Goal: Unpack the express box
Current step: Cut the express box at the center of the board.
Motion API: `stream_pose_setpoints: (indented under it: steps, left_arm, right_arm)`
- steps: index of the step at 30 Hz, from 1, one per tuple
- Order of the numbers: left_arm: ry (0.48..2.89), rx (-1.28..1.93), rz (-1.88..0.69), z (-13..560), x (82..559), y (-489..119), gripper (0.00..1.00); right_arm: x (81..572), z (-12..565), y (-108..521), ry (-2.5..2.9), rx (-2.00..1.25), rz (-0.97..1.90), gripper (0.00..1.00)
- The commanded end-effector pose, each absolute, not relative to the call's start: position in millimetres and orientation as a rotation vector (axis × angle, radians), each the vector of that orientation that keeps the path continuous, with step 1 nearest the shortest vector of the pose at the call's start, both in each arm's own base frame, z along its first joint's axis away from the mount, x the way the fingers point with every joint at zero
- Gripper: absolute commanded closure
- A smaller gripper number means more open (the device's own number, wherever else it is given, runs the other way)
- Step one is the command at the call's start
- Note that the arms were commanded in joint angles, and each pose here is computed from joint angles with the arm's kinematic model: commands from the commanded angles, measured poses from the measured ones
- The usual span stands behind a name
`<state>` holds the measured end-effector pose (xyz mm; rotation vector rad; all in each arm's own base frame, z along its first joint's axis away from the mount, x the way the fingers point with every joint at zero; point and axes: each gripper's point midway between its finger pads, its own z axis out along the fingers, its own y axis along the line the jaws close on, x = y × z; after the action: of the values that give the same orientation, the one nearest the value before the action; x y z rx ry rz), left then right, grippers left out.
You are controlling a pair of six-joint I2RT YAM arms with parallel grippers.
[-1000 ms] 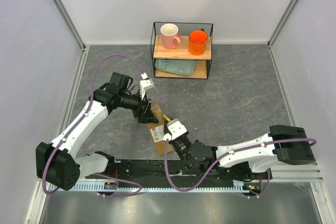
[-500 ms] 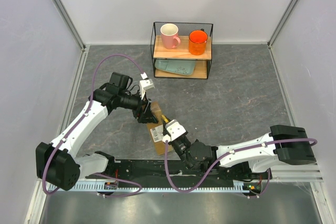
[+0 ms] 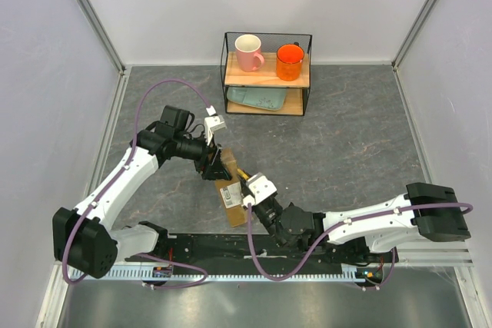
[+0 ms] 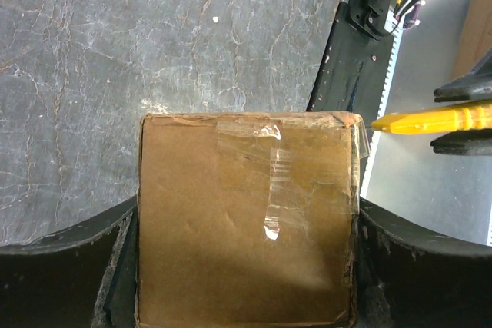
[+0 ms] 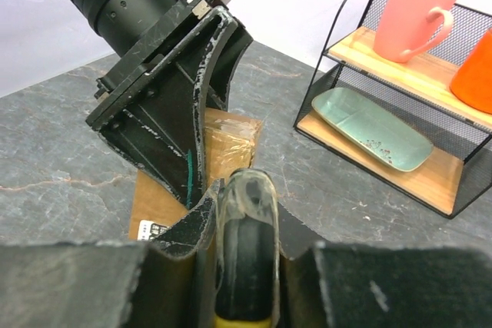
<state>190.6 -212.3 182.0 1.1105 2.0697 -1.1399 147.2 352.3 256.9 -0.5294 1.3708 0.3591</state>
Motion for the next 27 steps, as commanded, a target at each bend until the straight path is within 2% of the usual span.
stream_pose_setpoints:
  steps: [1,17,23,27]
  left_arm:
    - [2.008,1.105,-1.080,193.8,211.6,-216.8,0.83]
    - [1.997,1.105,-1.083,196.4,210.5,-217.1,0.84]
    - [1.990,1.110,-1.062,197.9,212.7,-216.1,0.84]
    - [1.942,1.151,-0.958,218.7,227.2,-212.8,0.84]
  right_arm:
    - [136.1,259.8,361.0,1.385,-0.524,0.474,1.00]
    - [129.8,203.9,351.0,1.472,-0.579,0.353,1.00]
    - [131.7,208.3,342.8,1.474,-0.569,0.339,1.00]
    - [131.5,233.0,334.4,1.458,-0.547,0.366,1.00]
